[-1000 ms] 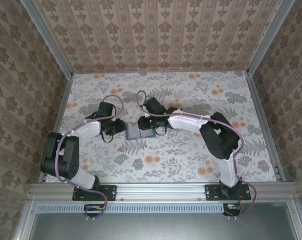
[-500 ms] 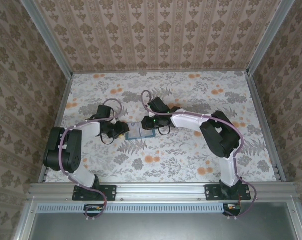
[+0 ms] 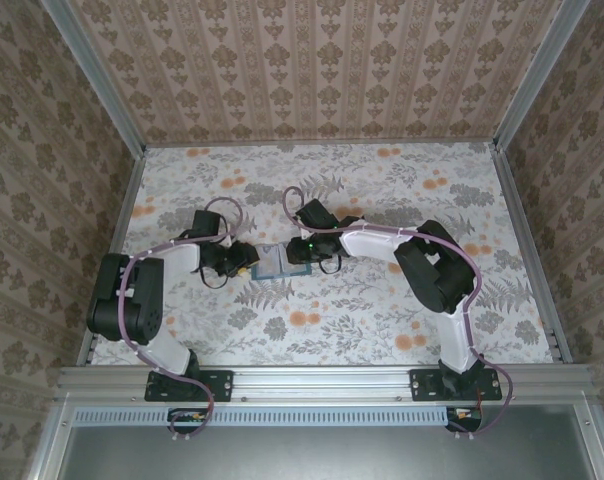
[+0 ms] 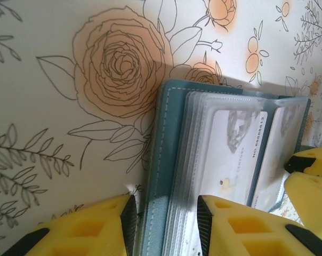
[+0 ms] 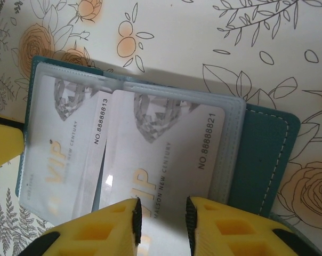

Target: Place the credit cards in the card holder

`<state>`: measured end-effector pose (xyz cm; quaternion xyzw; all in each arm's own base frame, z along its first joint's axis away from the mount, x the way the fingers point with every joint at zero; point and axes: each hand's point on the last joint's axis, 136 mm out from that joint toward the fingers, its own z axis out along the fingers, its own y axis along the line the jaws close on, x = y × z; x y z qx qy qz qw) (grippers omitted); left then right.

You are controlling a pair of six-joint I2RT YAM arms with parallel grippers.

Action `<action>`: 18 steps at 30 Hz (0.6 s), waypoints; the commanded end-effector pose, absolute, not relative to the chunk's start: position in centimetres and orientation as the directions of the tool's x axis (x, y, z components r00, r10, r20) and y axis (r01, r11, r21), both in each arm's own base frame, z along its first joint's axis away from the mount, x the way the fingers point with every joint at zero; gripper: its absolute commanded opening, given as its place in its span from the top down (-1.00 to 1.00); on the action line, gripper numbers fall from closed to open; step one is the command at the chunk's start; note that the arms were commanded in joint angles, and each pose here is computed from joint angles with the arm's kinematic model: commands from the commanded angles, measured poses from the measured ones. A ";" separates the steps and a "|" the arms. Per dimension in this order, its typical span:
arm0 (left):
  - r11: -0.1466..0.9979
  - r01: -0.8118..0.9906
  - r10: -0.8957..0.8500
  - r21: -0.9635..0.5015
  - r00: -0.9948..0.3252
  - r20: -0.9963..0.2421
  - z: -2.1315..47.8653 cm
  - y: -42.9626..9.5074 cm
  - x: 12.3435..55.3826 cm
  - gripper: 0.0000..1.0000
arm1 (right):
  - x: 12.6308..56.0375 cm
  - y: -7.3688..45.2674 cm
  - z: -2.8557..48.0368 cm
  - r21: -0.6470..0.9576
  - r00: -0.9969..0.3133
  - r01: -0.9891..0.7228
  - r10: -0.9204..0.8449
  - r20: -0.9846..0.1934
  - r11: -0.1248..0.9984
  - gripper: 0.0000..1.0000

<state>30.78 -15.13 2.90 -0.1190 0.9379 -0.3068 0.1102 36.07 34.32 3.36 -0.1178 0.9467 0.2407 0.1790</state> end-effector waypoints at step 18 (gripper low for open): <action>0.776 0.008 -0.200 -0.630 -0.945 -0.259 8.6 -21.3 31.6 0.47 | 36.3 31.9 5.6 0.521 -0.920 -0.207 0.016 -0.391 0.828 0.31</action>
